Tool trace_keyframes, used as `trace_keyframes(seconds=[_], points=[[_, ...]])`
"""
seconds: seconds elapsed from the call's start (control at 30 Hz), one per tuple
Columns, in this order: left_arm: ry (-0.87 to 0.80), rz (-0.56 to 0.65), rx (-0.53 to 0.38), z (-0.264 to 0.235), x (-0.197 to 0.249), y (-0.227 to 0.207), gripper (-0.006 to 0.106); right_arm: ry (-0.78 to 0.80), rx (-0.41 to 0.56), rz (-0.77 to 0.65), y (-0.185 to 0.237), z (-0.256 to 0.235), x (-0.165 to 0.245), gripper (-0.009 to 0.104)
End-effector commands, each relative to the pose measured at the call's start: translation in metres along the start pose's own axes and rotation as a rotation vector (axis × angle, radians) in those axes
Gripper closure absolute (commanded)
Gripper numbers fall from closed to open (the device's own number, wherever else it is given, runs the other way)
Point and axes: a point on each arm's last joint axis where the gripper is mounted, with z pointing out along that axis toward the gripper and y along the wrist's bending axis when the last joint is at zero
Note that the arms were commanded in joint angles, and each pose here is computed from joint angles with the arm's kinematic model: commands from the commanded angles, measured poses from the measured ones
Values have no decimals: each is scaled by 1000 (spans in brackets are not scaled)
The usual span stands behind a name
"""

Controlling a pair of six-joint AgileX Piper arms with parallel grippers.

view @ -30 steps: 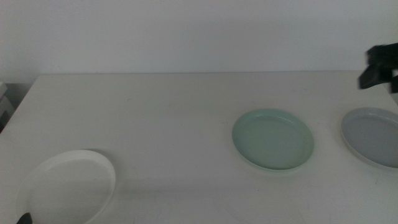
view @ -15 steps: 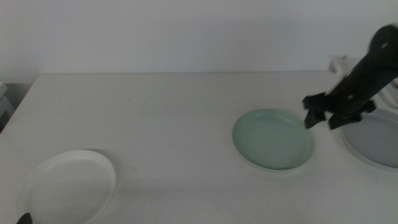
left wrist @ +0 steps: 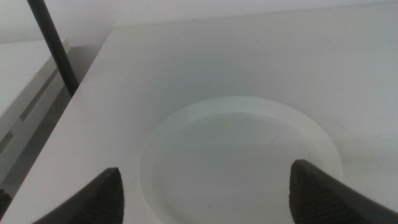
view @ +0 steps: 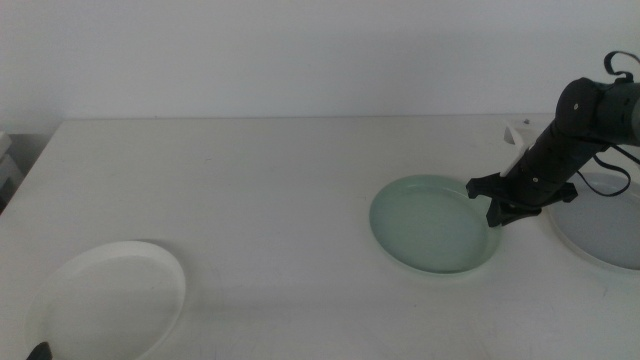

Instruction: Stack the three bowls on top of each other.

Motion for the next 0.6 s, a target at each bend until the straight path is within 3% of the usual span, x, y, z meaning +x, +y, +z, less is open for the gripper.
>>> trace_keyframes(seconds=[0.0,0.23,0.57], points=[[-89,-10,13,-2,-8,-1,12,-123,-25,-44,17,-49,-10,96],[-89,-10,13,-2,-8,-1,12,-180,-110,-91,86,-99,10,96],[-89,-10,13,-2,-8,-1,12,-151,-180,-199,161,-90,38,96]])
